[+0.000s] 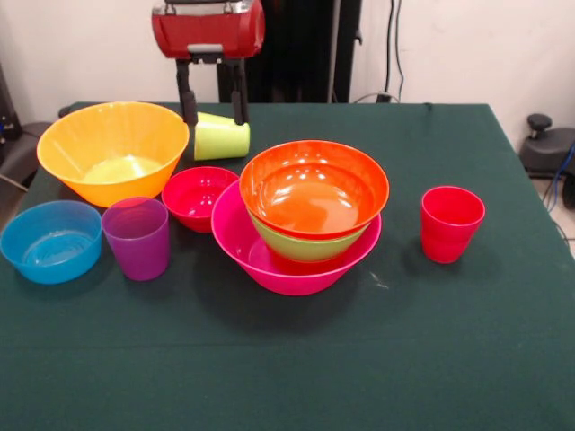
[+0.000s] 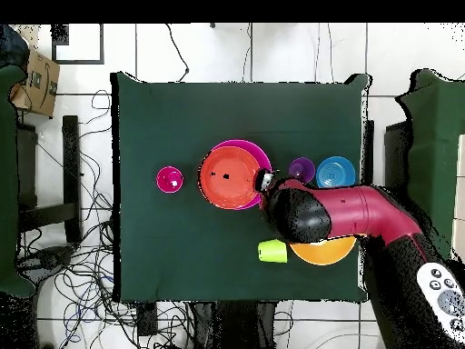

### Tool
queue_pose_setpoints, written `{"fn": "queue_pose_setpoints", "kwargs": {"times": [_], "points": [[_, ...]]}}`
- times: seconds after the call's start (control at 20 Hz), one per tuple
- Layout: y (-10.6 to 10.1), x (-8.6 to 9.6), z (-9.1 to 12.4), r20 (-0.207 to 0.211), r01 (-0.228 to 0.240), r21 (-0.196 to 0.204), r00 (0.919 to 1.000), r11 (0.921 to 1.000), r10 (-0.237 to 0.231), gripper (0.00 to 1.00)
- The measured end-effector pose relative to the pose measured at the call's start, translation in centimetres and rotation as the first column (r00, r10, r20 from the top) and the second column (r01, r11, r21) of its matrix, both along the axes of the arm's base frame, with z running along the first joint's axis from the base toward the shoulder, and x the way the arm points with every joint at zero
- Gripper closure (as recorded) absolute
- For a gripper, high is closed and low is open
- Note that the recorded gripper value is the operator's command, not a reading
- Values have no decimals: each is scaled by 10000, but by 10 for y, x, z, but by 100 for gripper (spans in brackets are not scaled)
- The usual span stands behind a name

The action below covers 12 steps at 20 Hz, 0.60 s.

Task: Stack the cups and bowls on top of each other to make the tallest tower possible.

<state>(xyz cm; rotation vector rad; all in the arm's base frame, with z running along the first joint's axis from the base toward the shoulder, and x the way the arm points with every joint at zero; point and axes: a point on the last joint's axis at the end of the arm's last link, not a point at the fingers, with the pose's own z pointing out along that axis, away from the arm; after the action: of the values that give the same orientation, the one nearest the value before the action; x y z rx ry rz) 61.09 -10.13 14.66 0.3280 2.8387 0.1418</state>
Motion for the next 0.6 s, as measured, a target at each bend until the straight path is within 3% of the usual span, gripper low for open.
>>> {"fn": "queue_pose_setpoints", "kwargs": {"times": [0.25,0.6], "points": [[20,0,16,-77,-220,-146,9997,9997,219,0],[50,7,31,122,-690,-364,9975,9969,695,0]]}}
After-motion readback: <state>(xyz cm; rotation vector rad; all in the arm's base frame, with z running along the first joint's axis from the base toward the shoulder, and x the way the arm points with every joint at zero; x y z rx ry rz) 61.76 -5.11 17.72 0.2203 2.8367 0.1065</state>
